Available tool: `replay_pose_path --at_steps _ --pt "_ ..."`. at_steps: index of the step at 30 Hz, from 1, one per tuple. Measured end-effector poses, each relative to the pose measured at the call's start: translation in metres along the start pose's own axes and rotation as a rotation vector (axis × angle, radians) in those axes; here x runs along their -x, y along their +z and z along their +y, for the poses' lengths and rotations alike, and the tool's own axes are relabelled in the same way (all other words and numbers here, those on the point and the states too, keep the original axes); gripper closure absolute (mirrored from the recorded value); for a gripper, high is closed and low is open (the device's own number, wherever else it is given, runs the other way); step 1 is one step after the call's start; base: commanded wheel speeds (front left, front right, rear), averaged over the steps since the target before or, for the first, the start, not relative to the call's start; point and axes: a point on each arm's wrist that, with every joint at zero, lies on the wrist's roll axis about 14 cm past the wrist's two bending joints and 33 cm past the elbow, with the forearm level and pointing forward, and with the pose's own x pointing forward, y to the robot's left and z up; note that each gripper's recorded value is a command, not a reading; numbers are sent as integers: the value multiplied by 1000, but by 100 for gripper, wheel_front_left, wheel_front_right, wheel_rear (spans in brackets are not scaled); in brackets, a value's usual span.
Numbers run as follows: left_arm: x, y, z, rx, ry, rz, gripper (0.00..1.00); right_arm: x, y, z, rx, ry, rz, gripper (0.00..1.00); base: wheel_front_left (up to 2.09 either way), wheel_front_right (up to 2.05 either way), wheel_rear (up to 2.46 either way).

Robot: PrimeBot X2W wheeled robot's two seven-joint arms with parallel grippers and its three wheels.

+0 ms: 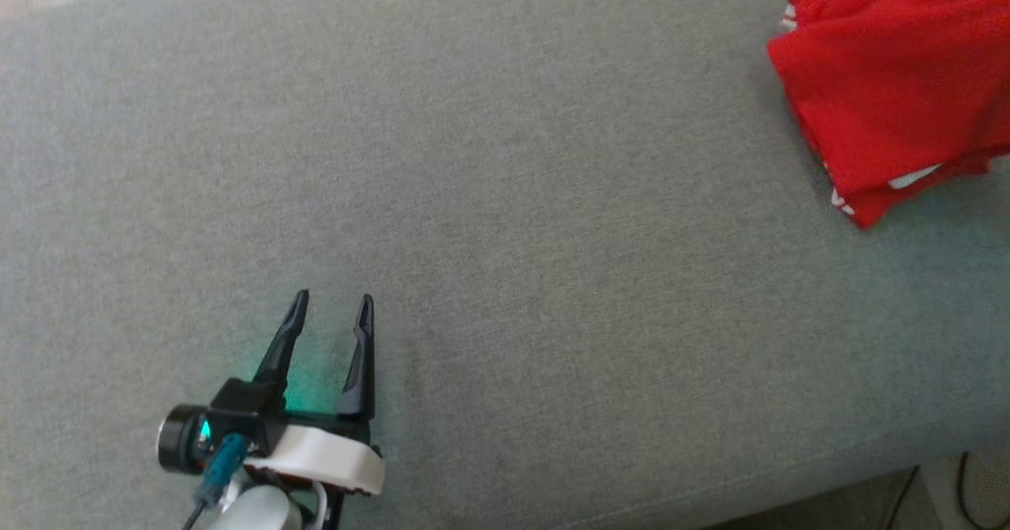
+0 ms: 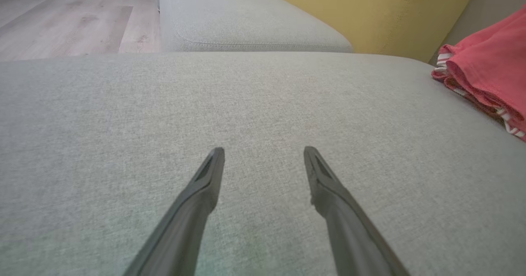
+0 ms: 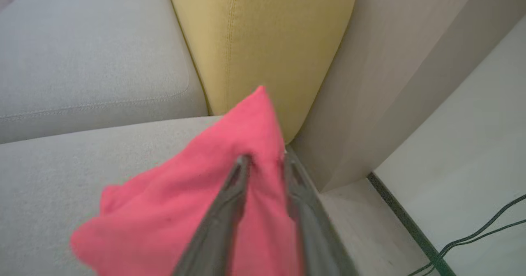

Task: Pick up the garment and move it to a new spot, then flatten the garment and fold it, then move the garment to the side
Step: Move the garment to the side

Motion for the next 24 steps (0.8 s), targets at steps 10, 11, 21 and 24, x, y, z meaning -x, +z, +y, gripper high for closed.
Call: replay_pose_path --at_steps 10,11,21,24 --pt "-6 -1 7 -5 14 11 0 -18 -28 28 -19 25 5 0 0 0 0" --pt "-6 -1 7 -7 12 10 0 -17 -27 29 -14 28 1 0 0 0 0" --pt "4 27 3 -14 23 -72 0 12 38 65 22 133 -271 0 0 0 0" --pt "10 35 6 -13 41 -98 0 25 50 77 20 167 -333 0 0 0 0"
